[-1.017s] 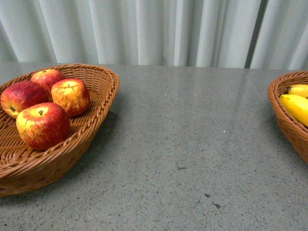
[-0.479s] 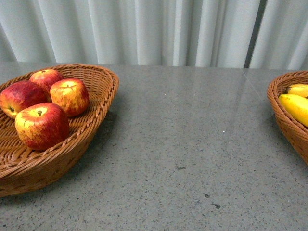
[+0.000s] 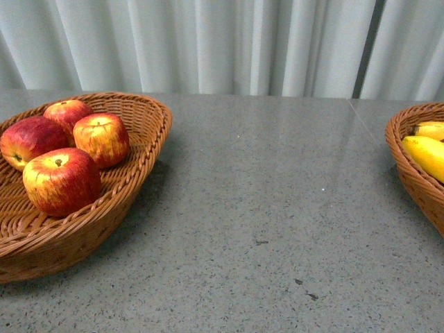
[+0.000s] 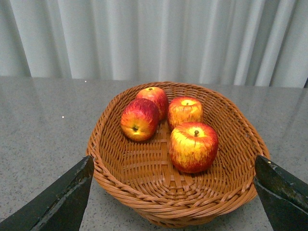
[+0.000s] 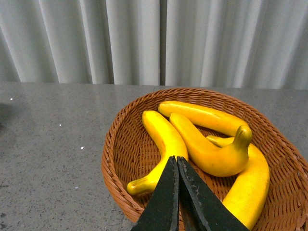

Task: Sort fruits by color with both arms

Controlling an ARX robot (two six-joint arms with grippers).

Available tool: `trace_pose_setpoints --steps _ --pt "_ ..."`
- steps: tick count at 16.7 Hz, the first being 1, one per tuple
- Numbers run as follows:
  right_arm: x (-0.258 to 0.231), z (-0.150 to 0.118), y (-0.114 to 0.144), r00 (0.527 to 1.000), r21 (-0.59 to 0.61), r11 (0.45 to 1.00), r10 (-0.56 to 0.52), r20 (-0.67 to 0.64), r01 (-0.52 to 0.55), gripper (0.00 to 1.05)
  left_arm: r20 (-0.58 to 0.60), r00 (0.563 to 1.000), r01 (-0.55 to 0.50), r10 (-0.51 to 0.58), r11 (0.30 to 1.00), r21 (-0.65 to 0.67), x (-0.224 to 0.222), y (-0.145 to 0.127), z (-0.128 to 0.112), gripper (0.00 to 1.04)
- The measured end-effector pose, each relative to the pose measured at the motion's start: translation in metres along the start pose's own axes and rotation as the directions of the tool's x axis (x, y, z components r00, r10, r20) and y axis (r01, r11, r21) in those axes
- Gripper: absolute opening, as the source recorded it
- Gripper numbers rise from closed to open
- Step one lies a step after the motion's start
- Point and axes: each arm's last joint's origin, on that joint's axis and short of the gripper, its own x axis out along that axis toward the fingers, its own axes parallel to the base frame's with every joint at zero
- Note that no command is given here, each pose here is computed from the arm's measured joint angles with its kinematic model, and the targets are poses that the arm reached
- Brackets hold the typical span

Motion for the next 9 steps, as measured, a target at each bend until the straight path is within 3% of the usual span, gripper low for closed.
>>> trace_pose_setpoints --steps 2,3,6,8,9 --pt "0.0000 0.0000 0.0000 1.000 0.000 1.000 0.000 0.000 0.000 0.02 0.000 1.000 0.000 0.000 1.000 0.000 0.0000 0.0000 0.0000 0.98" --pt "0.0000 0.0000 0.0000 1.000 0.000 1.000 0.000 0.000 0.000 0.12 0.000 1.000 0.000 0.000 1.000 0.000 0.0000 0.0000 0.0000 0.98" --pt "0.0000 0.0000 0.0000 1.000 0.000 1.000 0.000 0.000 0.000 0.49 0.000 1.000 0.000 0.000 1.000 0.000 0.0000 0.0000 0.0000 0.98" --pt "0.0000 0.0000 0.0000 1.000 0.001 1.000 0.000 0.000 0.000 1.00 0.000 1.000 0.000 0.000 1.000 0.000 0.0000 0.0000 0.0000 0.98" --pt "0.0000 0.0000 0.0000 1.000 0.002 1.000 0.000 0.000 0.000 0.98 0.000 1.000 0.000 0.000 1.000 0.000 0.0000 0.0000 0.0000 0.98"
